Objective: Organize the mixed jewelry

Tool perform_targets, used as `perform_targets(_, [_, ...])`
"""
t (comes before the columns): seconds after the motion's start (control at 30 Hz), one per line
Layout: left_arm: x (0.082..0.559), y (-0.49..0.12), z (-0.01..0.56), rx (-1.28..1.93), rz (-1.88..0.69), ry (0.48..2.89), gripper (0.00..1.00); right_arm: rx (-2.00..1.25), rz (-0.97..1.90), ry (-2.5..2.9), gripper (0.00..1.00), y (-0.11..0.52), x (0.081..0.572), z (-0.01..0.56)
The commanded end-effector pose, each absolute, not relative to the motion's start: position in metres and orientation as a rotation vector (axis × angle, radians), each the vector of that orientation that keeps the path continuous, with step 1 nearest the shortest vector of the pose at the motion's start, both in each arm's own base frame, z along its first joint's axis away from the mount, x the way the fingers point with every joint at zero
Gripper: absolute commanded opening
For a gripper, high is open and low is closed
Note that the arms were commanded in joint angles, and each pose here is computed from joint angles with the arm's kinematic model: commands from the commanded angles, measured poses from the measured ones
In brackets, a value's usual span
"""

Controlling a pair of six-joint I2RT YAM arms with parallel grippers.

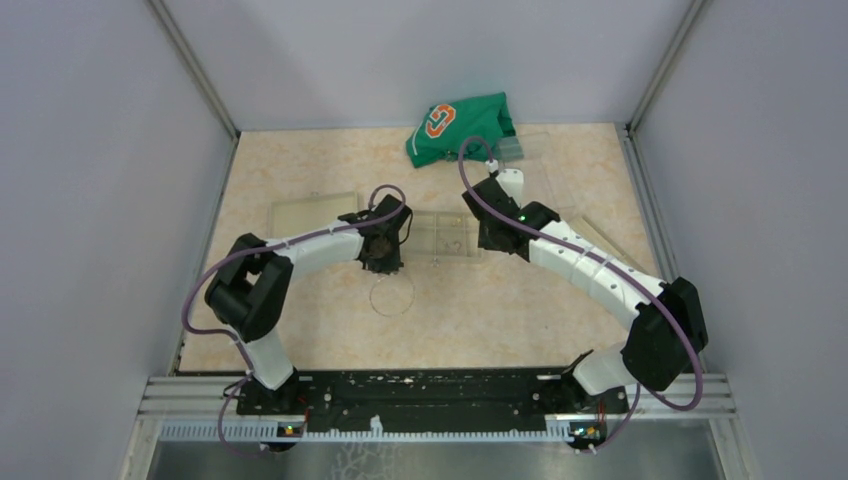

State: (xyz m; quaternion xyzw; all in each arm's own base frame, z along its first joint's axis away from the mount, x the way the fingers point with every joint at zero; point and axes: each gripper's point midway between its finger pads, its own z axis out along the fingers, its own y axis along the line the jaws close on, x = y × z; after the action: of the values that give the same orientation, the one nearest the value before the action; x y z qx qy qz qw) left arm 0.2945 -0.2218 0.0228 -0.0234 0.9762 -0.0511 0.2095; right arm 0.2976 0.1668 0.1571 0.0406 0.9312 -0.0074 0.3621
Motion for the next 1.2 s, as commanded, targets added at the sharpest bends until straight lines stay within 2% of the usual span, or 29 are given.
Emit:
perform_targets(0.0, [0.299, -0.228, 0.036, -0.098, -0.155, 2.691, 0.09, 0.135, 0.003, 2.343, 0.28, 0.165, 0.304, 0.172])
perform_targets(0.07, [0.299, -0.226, 0.044, -0.098, -0.151, 2.680, 0.01, 0.139, 0.006, 2.341, 0.28, 0.165, 0.304, 0.173])
perform_targets(0.1, [0.299, -0.224, 0.049, -0.099, -0.144, 2.672, 0.00, 0.138, 0.006, 2.341, 0.28, 0.166, 0.304, 0.173])
perform_targets(0.5, [0.302, -0.187, 0.115, -0.097, -0.060, 2.569, 0.00, 0.133, 0.018, 2.337, 0.28, 0.169, 0.308, 0.173])
perform_targets(0.83, [0.344, -0.132, 0.175, -0.268, -0.080, 2.495, 0.00, 0.121, 0.023, 2.337, 0.28, 0.174, 0.312, 0.173])
perform_targets(1.03, [0.360, -0.120, 0.182, -0.251, -0.080, 2.479, 0.00, 0.113, 0.016, 2.343, 0.27, 0.174, 0.313, 0.171])
perform_targets(1.17, [0.331, -0.148, 0.151, -0.179, -0.191, 2.576, 0.19, 0.118, 0.008, 2.354, 0.27, 0.173, 0.310, 0.167])
